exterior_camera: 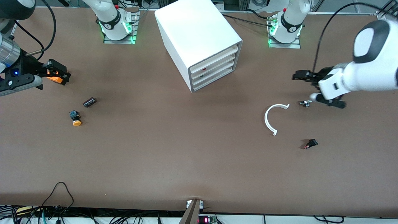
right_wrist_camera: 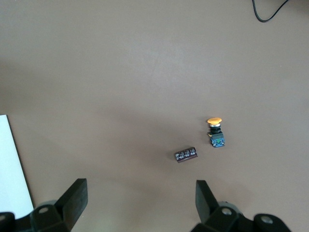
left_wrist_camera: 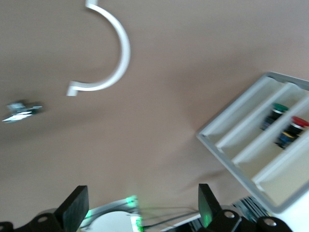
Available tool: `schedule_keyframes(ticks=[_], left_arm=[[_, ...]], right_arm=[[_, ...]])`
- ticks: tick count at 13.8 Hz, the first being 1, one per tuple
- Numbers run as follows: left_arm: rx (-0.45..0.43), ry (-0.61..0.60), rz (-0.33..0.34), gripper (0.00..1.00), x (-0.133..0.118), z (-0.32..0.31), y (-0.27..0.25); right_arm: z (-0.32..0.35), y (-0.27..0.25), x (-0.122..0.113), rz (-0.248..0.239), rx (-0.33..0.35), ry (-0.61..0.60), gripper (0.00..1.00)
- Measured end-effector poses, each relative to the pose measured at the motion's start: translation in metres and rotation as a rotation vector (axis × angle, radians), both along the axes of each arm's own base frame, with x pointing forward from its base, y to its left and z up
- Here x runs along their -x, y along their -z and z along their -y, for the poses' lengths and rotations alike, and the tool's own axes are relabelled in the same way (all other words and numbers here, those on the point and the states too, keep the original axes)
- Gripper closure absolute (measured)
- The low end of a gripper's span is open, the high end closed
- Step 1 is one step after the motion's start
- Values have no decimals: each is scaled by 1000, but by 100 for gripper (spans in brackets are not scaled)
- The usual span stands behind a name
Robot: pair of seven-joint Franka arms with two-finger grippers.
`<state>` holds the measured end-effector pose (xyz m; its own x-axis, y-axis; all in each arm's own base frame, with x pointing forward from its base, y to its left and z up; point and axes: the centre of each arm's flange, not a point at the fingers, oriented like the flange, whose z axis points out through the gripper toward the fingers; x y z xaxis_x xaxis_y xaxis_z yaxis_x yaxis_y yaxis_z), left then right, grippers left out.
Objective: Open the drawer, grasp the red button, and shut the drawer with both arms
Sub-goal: 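Reach the left gripper toward the white cabinet's drawer handle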
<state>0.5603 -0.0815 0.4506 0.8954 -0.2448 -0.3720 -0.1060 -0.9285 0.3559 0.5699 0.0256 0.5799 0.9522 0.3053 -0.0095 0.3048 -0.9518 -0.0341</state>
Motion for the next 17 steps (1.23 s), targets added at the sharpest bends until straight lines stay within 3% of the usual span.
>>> schedule_keyframes(ticks=[4,9,13,17], left_arm=[[161,36,-107,0,-1,53,46],[379,149,-186,0,2,102,100],[528,224,-203,2,8,135,138],[718,255,-211,11,12,150,184]], right_arm=[[1,1,0,-1,0,2,0],[1,1,-1,-2,0,2,0],[2,1,-1,-2,0,3,0],[2,1,-1,-3,0,4,0]])
